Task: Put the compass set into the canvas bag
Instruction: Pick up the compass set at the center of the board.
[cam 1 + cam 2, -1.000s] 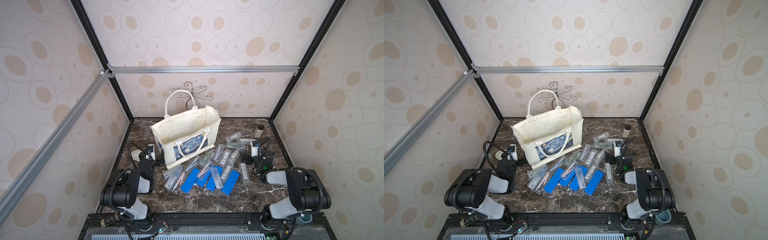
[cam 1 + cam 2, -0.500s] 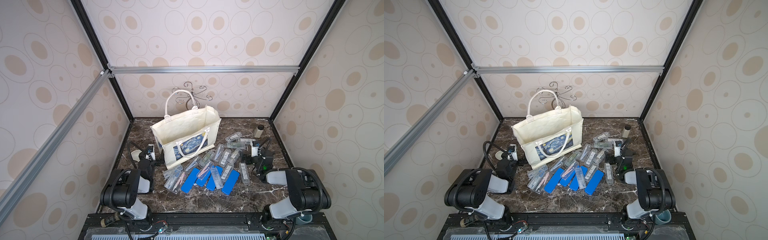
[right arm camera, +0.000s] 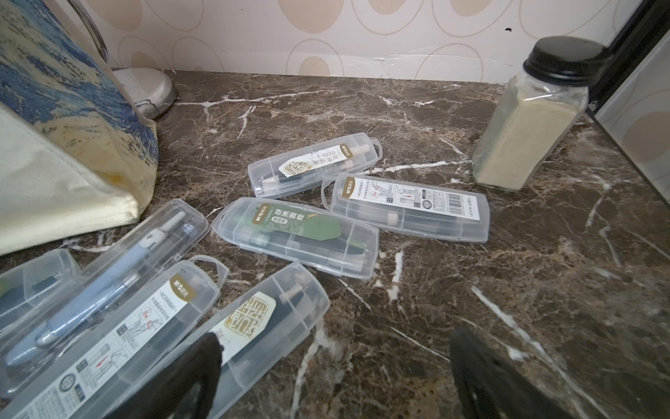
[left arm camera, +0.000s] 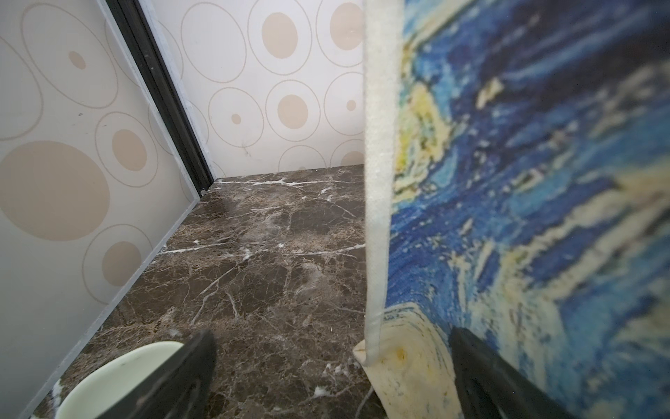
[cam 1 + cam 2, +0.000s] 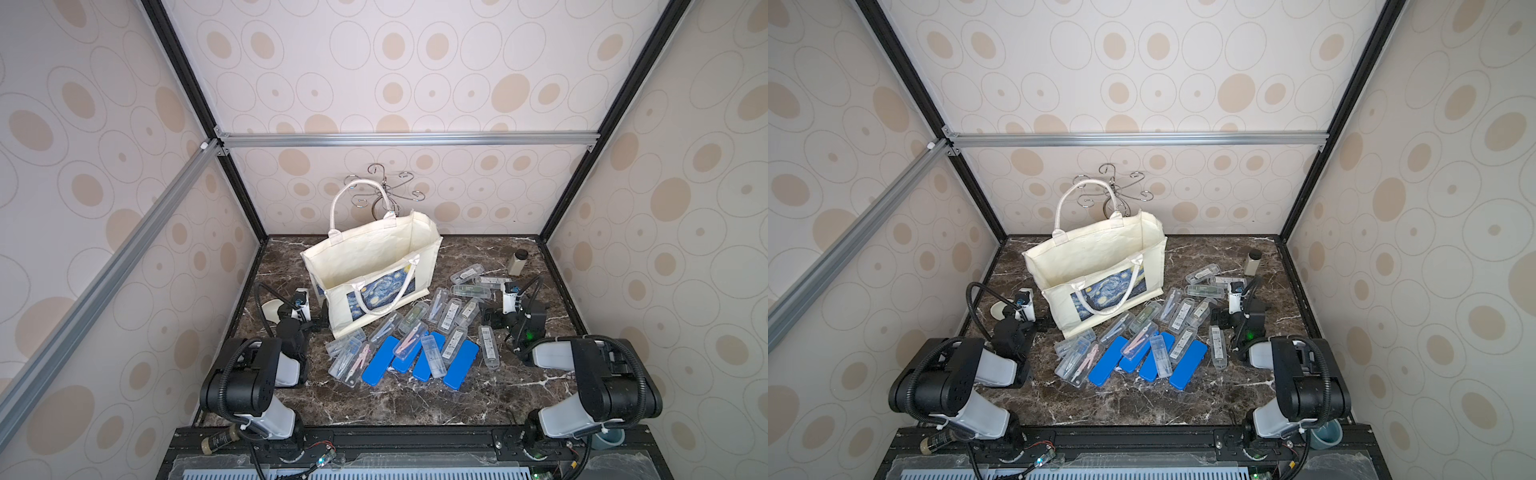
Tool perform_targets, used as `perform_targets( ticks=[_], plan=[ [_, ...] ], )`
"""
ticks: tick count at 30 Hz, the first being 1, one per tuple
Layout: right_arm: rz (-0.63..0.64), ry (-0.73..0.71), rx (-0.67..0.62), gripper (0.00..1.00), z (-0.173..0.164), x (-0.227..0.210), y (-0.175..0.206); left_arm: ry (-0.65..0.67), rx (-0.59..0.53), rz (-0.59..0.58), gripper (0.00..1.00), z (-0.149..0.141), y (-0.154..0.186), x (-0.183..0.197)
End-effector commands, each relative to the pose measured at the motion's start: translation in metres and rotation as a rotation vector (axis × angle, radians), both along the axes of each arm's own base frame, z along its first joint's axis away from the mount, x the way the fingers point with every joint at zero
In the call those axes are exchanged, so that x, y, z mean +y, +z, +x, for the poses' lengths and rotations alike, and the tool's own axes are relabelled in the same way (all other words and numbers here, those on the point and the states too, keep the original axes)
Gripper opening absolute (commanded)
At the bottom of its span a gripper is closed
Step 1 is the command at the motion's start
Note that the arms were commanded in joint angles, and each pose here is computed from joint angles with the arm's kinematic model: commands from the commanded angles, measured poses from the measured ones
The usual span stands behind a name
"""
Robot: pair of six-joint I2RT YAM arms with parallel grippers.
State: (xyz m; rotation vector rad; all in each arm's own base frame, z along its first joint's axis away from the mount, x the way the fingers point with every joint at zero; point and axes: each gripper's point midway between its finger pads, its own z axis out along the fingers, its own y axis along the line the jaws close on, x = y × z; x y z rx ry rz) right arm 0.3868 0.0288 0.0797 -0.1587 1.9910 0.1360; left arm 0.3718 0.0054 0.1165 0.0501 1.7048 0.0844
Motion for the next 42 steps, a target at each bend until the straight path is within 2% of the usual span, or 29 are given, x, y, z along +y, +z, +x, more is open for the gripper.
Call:
perform_targets(
  ticks=[1, 10, 15, 18, 21, 27, 30, 33, 39, 42],
  plan=[
    [-0.009, 0.022, -0.024, 1.00, 0.006, 0.004, 0.006, 0.012, -0.049, -0.011, 1.00, 0.007, 0.014, 0.002],
    [-0.009, 0.022, -0.026, 1.00, 0.005, 0.004, 0.006, 0.014, -0.056, -0.011, 1.00, 0.006, 0.015, 0.003],
    [-0.014, 0.028, -0.036, 1.00, 0.004, 0.005, 0.010, 0.126, -0.156, -0.041, 1.00, -0.023, 0.041, 0.021],
    [-0.014, -0.009, -0.042, 1.00, 0.004, -0.001, 0.018, 0.152, -0.139, -0.066, 1.00, -0.026, 0.054, 0.025],
    [-0.005, -0.034, -0.002, 1.00, 0.002, -0.004, 0.025, 0.200, -0.104, -0.103, 1.00, -0.027, 0.065, 0.032],
    [0.077, -0.105, 0.112, 0.99, -0.004, -0.008, 0.033, 0.268, -0.106, -0.228, 1.00, -0.041, 0.087, 0.042],
    [0.036, -0.150, 0.160, 1.00, -0.007, -0.009, 0.038, 0.261, -0.067, -0.288, 1.00, -0.046, 0.090, 0.038],
    [0.081, -0.190, 0.216, 1.00, -0.013, -0.011, 0.046, 0.245, -0.019, -0.349, 1.00, -0.052, 0.086, 0.033],
    [0.167, -0.243, 0.349, 1.00, -0.028, -0.004, 0.050, 0.355, 0.184, -0.511, 1.00, -0.079, 0.051, 0.034],
    [0.197, -0.274, 0.441, 0.99, -0.040, -0.001, 0.044, 0.330, 0.274, -0.572, 1.00, -0.091, 0.037, 0.020]
  ],
)
